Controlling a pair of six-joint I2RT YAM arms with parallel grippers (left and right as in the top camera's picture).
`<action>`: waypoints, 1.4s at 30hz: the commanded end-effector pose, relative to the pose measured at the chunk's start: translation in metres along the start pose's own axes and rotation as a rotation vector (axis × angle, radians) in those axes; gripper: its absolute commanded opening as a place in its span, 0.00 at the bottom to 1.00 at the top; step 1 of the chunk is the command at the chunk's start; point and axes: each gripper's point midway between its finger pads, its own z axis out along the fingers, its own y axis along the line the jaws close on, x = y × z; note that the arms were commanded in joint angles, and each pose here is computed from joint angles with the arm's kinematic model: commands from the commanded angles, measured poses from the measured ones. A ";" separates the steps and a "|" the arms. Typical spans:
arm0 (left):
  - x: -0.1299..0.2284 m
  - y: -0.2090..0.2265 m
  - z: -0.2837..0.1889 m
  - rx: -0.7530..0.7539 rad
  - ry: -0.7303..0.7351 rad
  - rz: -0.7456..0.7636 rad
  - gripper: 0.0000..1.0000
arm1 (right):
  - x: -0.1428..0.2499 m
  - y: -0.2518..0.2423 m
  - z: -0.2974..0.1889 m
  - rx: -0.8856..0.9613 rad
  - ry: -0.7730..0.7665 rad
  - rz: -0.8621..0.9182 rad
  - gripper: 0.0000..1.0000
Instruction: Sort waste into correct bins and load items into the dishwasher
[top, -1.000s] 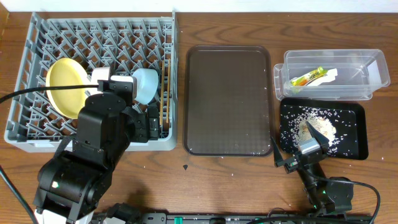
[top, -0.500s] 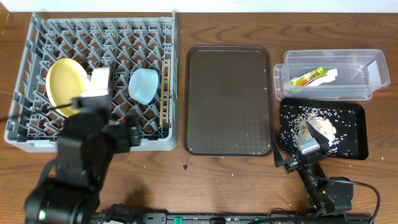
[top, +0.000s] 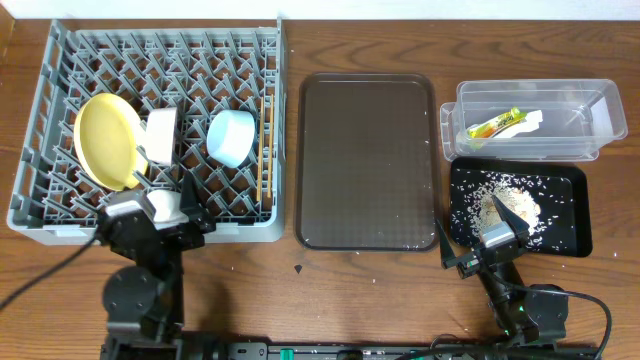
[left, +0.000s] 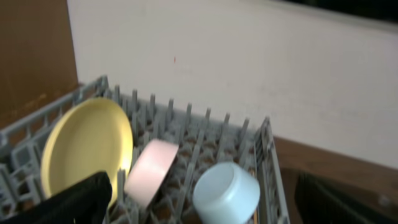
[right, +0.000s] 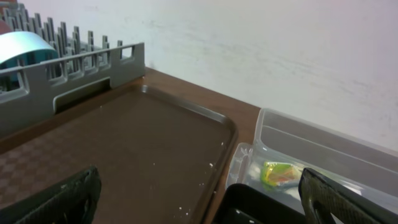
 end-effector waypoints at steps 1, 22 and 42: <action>0.020 0.003 0.001 0.019 -0.029 -0.002 0.94 | 0.001 -0.003 0.000 0.015 0.005 0.016 0.99; 0.098 0.018 0.012 0.024 -0.048 -0.005 0.94 | 0.002 -0.003 0.000 0.015 0.005 0.016 0.99; 0.131 0.026 0.012 -0.006 0.089 0.020 0.94 | 0.001 -0.003 0.000 0.015 0.005 0.016 0.99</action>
